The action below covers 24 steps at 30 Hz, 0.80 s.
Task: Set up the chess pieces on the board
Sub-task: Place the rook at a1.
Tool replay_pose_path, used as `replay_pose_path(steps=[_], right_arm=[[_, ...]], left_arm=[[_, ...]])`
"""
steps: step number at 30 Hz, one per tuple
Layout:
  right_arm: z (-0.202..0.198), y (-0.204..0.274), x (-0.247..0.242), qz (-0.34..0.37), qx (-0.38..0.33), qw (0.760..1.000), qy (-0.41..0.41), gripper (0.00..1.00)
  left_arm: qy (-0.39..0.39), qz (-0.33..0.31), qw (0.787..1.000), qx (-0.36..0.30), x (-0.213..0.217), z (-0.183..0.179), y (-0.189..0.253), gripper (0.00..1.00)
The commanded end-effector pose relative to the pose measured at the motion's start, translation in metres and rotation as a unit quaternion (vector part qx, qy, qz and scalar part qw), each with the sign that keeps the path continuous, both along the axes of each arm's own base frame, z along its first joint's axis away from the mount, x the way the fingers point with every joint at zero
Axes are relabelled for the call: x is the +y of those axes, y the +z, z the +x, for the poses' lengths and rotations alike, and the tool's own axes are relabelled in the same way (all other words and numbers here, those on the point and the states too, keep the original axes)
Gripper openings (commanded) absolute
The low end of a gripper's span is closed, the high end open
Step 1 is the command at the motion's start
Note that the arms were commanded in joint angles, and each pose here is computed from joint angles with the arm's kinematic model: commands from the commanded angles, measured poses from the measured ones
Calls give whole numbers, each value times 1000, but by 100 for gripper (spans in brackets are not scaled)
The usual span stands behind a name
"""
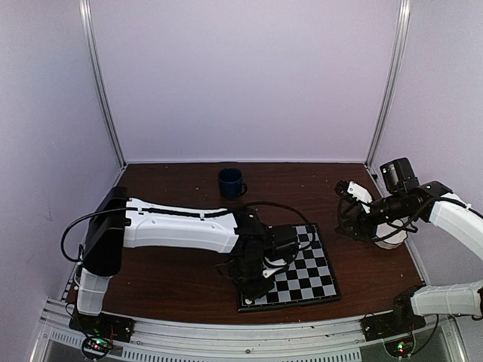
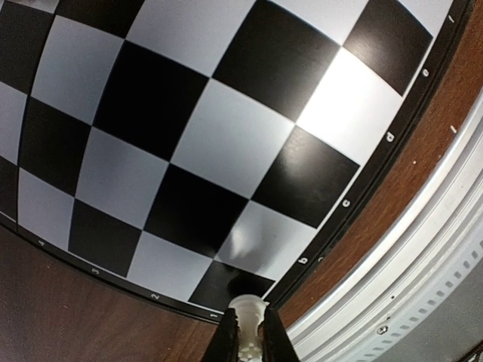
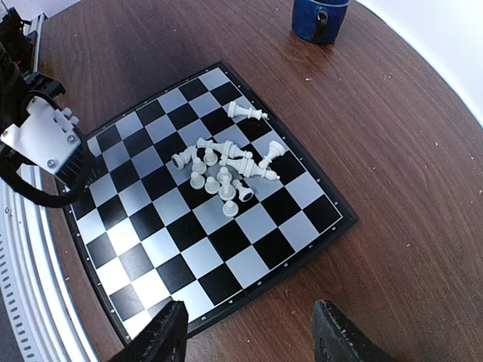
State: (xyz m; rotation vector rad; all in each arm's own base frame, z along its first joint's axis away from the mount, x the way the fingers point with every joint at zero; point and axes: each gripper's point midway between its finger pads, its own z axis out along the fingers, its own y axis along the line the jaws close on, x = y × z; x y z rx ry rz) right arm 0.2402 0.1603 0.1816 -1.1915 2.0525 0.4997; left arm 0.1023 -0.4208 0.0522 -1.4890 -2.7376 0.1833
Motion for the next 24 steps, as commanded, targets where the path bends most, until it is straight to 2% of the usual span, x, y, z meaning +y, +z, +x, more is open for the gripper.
replay_pose_path(steps=[1, 7, 16, 19, 24], right_arm=[[0, -2, 1, 8, -2, 1000, 6, 59], [-1, -2, 2, 10, 0, 1000, 8, 59], [-2, -1, 2, 10, 0, 1000, 10, 59], [-2, -1, 2, 10, -1, 1000, 10, 59], [-2, -1, 1, 10, -4, 1000, 9, 59]], left_arm=[[5, 7, 1000, -15, 1, 6, -9, 6], [8, 11, 1000, -17, 3, 9, -11, 10], [11, -1, 1000, -22, 2, 10, 0, 35], [10, -24, 999, -45, -2, 17, 29, 41], [44, -105, 987, -118, -3, 64, 102, 47]])
